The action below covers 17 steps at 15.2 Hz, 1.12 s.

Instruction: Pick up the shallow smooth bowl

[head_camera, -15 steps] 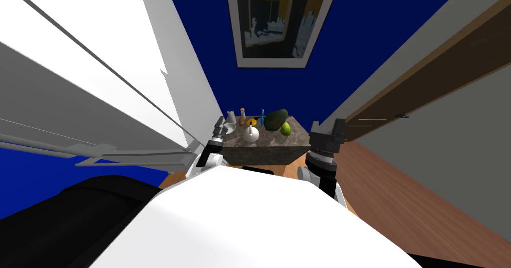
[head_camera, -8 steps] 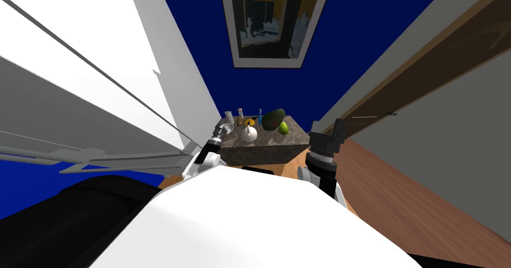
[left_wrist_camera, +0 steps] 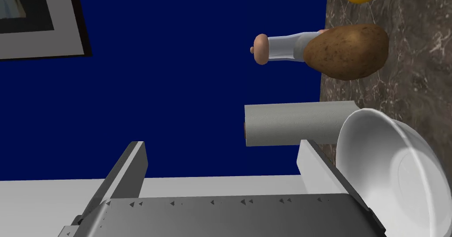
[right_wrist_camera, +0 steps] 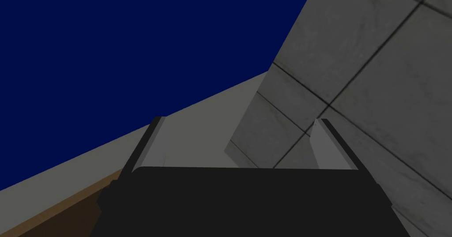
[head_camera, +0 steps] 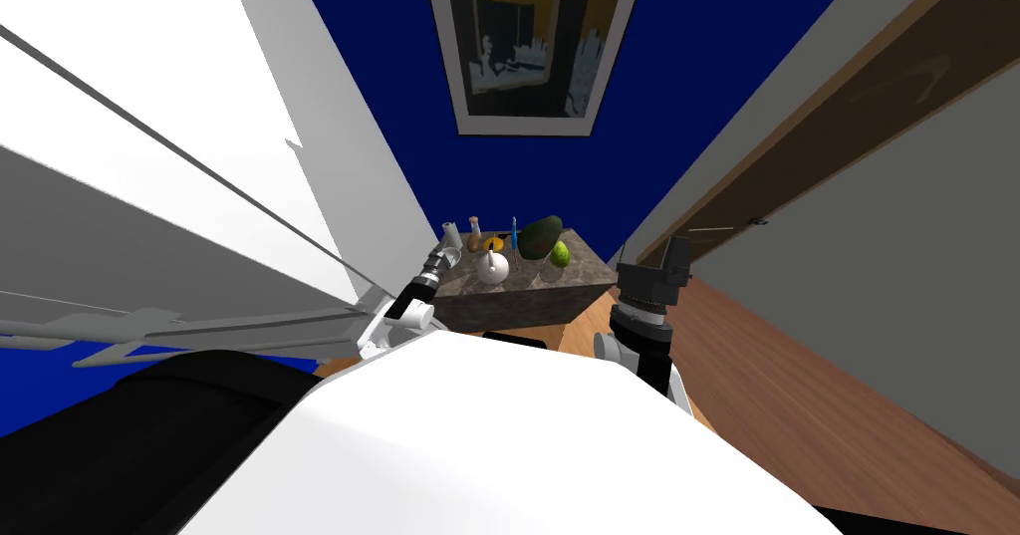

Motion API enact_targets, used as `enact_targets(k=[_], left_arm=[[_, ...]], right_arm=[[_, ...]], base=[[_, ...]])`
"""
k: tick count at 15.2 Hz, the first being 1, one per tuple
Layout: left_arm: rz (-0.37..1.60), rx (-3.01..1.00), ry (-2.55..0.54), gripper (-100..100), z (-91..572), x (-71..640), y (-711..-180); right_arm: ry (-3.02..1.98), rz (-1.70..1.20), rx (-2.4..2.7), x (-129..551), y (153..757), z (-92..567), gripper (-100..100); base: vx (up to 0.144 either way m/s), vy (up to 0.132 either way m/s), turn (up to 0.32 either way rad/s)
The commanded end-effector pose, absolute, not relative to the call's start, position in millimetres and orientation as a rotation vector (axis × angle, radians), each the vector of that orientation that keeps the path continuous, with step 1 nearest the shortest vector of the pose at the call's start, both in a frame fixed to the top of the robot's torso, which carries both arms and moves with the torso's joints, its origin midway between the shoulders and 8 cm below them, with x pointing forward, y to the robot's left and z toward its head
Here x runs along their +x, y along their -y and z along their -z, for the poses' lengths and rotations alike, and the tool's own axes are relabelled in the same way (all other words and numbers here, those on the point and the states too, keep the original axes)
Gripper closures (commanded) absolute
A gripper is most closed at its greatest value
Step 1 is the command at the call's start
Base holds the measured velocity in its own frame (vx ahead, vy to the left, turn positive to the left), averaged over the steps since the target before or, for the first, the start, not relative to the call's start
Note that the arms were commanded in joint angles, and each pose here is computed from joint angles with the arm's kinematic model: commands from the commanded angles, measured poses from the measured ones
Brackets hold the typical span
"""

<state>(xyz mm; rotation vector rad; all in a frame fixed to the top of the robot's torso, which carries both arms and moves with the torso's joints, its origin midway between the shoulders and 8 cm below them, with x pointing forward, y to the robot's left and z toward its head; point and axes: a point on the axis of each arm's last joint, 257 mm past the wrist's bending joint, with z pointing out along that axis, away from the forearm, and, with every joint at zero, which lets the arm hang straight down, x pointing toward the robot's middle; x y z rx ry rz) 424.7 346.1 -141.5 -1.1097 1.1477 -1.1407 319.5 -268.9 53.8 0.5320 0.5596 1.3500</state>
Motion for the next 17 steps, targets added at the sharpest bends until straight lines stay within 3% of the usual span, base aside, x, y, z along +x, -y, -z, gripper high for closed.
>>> enact_targets(k=[1, 17], left_arm=[[1.117, -1.162, -1.174, -100, 156, 425, -355], [0.94, -1.519, -1.257, -100, 225, 421, -436]], right_arm=[[-0.56, -1.35, 0.532, 319, 269, -54, 0], [-0.56, -1.35, 0.532, 319, 269, -54, 0]], base=[[-0.003, -0.015, -0.104], [-0.003, -0.015, -0.075]])
